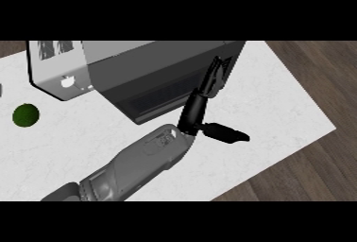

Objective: Pick up the milk, place it into the microwave and close the microwave

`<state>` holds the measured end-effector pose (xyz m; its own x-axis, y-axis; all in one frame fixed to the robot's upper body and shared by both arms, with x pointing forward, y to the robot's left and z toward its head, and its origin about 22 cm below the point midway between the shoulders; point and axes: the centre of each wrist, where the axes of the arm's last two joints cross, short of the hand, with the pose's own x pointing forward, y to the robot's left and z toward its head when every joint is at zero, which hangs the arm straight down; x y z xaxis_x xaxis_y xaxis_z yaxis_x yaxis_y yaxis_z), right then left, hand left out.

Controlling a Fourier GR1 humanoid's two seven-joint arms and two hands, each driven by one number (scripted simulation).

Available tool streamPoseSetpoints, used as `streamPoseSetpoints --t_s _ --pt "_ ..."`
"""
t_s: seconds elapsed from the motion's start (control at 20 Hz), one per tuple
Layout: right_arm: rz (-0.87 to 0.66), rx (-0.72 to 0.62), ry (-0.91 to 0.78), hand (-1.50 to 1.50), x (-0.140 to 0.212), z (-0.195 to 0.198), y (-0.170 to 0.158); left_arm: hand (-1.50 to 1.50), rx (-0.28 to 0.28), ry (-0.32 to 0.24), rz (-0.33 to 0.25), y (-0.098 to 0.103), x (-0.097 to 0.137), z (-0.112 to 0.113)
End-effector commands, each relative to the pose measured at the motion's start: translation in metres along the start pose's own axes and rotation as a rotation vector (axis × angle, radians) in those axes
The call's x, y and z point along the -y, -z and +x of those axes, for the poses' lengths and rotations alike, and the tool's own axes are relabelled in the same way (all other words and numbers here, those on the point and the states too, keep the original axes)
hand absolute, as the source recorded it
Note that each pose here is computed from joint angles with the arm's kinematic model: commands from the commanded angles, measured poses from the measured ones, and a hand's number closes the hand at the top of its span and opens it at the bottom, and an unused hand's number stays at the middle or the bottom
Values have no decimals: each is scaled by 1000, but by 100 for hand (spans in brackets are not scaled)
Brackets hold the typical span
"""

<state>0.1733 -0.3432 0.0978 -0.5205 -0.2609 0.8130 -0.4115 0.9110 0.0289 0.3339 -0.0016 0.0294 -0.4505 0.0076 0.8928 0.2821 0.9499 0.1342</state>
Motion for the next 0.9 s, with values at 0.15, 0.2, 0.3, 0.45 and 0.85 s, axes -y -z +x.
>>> streamPoseSetpoints --t_s 0.15,0.2,0.3,0.45,0.85 --pt "2 -11 15 -150 4 2 2 -150 -7 -2 22 15 -2 5" --pt "18 -4 10 -150 5 5 6 -150 -7 1 26 14 -2 4" --pt "19 -16 22 -150 4 3 5 -150 -3 -5 30 15 -3 4" --pt "41 1 24 -150 5 7 11 -150 -1 -8 30 16 -1 6" --pt "50 -16 35 -150 8 11 11 150 -113 -47 46 11 -6 -4"
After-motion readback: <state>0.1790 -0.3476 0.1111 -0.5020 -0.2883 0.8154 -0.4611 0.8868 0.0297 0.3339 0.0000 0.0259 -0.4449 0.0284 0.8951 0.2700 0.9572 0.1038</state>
